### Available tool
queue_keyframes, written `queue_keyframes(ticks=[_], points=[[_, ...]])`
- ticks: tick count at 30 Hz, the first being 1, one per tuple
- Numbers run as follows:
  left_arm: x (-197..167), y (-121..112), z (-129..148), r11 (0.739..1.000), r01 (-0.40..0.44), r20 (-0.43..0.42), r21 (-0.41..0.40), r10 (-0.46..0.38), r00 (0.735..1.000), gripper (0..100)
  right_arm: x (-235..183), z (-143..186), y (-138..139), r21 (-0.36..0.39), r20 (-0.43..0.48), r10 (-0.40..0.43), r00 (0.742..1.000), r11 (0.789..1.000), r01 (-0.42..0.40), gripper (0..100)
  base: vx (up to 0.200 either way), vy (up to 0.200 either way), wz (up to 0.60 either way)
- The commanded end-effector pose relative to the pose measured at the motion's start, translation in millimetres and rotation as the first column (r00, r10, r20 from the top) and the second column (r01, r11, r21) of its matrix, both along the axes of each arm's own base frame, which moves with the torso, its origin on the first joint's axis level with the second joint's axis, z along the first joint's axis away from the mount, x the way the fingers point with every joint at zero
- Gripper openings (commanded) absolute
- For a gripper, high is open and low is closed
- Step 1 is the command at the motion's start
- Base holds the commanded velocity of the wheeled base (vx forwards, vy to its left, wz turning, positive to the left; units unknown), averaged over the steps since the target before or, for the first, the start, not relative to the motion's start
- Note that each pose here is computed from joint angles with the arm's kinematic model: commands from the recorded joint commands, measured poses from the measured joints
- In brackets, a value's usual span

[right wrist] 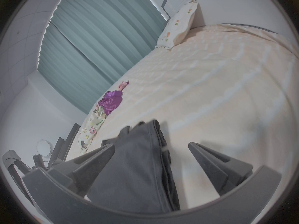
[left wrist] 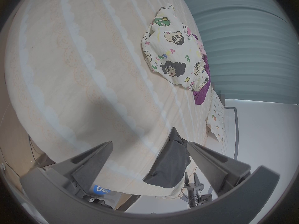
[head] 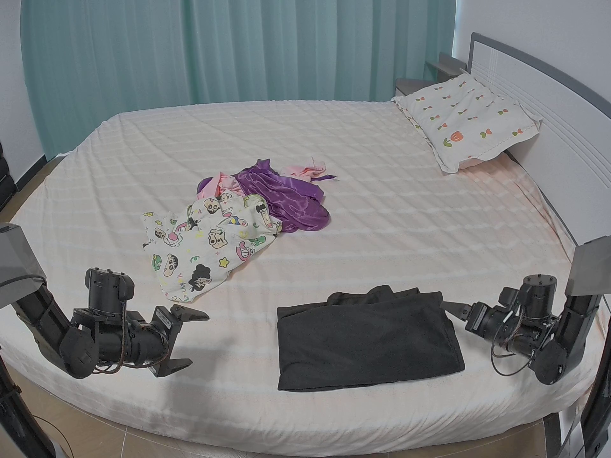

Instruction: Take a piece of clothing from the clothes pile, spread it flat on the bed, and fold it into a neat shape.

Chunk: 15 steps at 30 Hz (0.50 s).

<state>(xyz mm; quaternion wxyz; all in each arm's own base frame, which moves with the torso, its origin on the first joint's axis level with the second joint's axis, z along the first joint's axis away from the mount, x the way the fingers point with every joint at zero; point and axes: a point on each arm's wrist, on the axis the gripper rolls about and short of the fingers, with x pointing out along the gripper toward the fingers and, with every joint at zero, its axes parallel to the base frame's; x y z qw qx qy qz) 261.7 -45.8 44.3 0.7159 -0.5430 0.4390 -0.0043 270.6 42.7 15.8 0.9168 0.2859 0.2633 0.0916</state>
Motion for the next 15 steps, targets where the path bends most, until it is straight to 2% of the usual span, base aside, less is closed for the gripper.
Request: queue_keyframes(ticks=[1, 10, 11, 15], points=[[0, 0, 0, 1.000, 0.000, -0.002, 0.000, 0.000, 1.000, 100, 48, -23, 13, 0.008, 0.019, 0.024, 1.000, 1.000, -0.024, 100, 0.000, 0.000, 0.00], [0, -1, -1, 1.000, 0.005, -0.003, 0.001, -0.005, 1.000, 100, 62, -25, 18, 0.026, -0.002, 0.068, 0.998, 0.997, -0.068, 100, 0.000, 0.000, 0.00], [0, -1, -1, 1.000, 0.005, -0.003, 0.001, -0.005, 1.000, 100, 63, -26, 18, 0.027, -0.001, 0.070, 0.998, 0.997, -0.069, 0, 0.000, 0.000, 0.00], [0, -2, -1, 1.000, 0.005, -0.003, 0.002, -0.005, 1.000, 100, 67, -28, 19, 0.030, 0.023, 0.067, 0.997, 0.997, -0.068, 0, 0.000, 0.000, 0.00]])
